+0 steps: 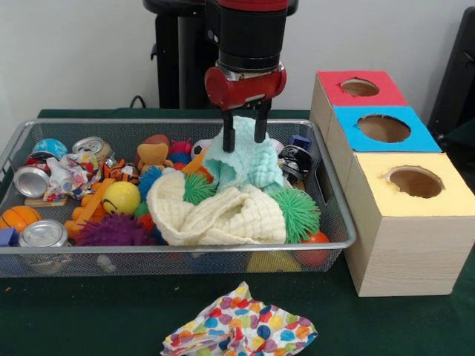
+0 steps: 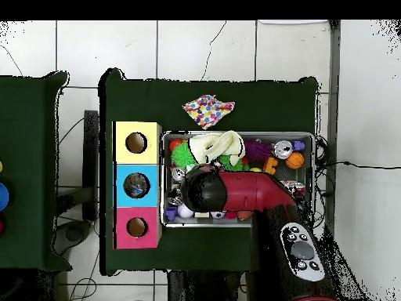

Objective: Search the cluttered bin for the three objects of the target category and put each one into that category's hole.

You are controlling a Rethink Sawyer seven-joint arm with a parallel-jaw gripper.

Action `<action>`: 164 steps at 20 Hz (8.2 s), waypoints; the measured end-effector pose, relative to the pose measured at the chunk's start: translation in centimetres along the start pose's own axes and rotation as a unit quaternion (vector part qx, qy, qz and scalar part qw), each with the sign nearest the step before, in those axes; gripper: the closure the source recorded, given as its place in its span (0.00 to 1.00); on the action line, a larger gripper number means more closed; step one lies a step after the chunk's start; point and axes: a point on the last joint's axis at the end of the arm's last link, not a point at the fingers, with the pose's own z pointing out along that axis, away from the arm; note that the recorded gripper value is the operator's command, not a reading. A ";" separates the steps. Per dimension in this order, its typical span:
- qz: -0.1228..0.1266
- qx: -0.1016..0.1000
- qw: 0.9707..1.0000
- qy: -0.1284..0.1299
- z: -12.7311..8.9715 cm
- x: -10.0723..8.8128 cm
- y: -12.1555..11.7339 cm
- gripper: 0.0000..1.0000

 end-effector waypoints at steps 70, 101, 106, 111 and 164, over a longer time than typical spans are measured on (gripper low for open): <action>0.039 0.035 0.998 0.029 -2.5 6.3 -13.9 1.00; -0.033 0.009 0.999 0.021 -1.5 1.6 -5.3 1.00; -0.057 -0.003 0.998 0.016 -1.1 0.3 -1.5 1.00; -0.066 -0.011 0.998 0.010 -0.7 0.0 0.9 1.00; -0.025 -0.036 0.999 -0.024 4.4 2.8 2.2 0.00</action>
